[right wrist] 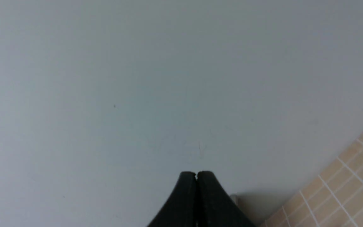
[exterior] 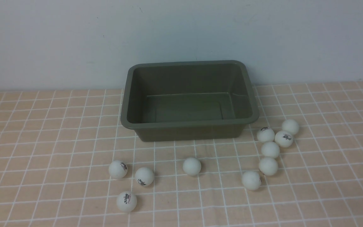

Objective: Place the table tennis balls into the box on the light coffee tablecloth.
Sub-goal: 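Reach for and grasp a ping pong ball on the table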

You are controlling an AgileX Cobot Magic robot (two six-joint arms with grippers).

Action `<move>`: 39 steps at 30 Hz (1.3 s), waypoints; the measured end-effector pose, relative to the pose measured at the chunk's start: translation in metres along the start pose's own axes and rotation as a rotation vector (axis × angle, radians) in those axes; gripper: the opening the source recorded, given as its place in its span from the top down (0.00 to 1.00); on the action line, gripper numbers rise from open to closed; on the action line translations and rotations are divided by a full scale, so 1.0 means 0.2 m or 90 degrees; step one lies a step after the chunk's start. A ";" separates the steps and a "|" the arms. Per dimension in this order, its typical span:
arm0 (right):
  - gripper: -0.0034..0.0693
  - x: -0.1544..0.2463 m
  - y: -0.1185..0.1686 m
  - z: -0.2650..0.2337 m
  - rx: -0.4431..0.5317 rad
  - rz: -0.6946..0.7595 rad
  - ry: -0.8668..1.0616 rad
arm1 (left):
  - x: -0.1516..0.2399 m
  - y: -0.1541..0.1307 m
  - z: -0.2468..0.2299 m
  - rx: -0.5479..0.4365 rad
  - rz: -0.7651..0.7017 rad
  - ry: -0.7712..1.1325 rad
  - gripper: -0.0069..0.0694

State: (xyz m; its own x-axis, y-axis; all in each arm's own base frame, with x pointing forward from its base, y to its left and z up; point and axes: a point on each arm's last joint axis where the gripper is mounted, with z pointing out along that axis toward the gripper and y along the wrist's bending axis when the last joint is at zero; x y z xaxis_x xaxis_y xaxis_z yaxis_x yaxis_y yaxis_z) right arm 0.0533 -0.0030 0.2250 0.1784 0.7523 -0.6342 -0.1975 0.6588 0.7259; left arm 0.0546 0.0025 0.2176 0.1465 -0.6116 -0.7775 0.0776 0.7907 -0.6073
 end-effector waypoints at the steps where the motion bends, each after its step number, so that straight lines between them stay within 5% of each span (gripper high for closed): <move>1: 0.98 -0.02 0.02 0.00 -0.010 -0.017 -0.003 | -0.01 -0.01 0.00 0.003 0.005 -0.001 1.00; 6: 0.98 -0.19 0.25 0.00 -0.085 -0.168 -0.037 | -0.14 -0.13 0.02 0.003 0.096 0.043 1.00; 10: 0.98 -0.29 0.37 0.03 -0.082 -0.220 -0.026 | -0.19 -0.18 0.11 -0.045 0.135 0.135 1.00; 18: 0.98 -0.23 0.35 0.28 0.106 -0.266 0.241 | -0.10 -0.14 0.38 -0.198 0.155 0.459 1.00; 21: 0.98 -0.19 0.32 0.36 0.160 -0.300 0.349 | -0.07 -0.15 0.44 -0.205 0.185 0.565 1.00; 27: 0.98 -0.13 0.31 0.52 0.193 -0.359 0.522 | -0.05 -0.24 0.57 -0.092 0.223 0.712 1.00; 32: 0.98 -0.07 0.27 0.60 0.209 -0.369 0.619 | -0.04 -0.32 0.64 0.015 0.211 0.712 1.00; 39: 0.98 0.01 0.23 0.66 0.225 -0.318 0.662 | -0.04 -0.35 0.65 0.073 0.206 0.686 1.00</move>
State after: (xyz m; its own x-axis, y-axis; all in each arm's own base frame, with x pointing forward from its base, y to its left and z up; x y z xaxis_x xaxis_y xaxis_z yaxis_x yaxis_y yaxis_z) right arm 0.1722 0.0278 0.2925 -0.7338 0.1653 -0.6589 -0.0243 0.9629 0.2686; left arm 0.1766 -0.0441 0.2886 -0.7458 -0.0390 -0.6650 0.2893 0.8803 -0.3760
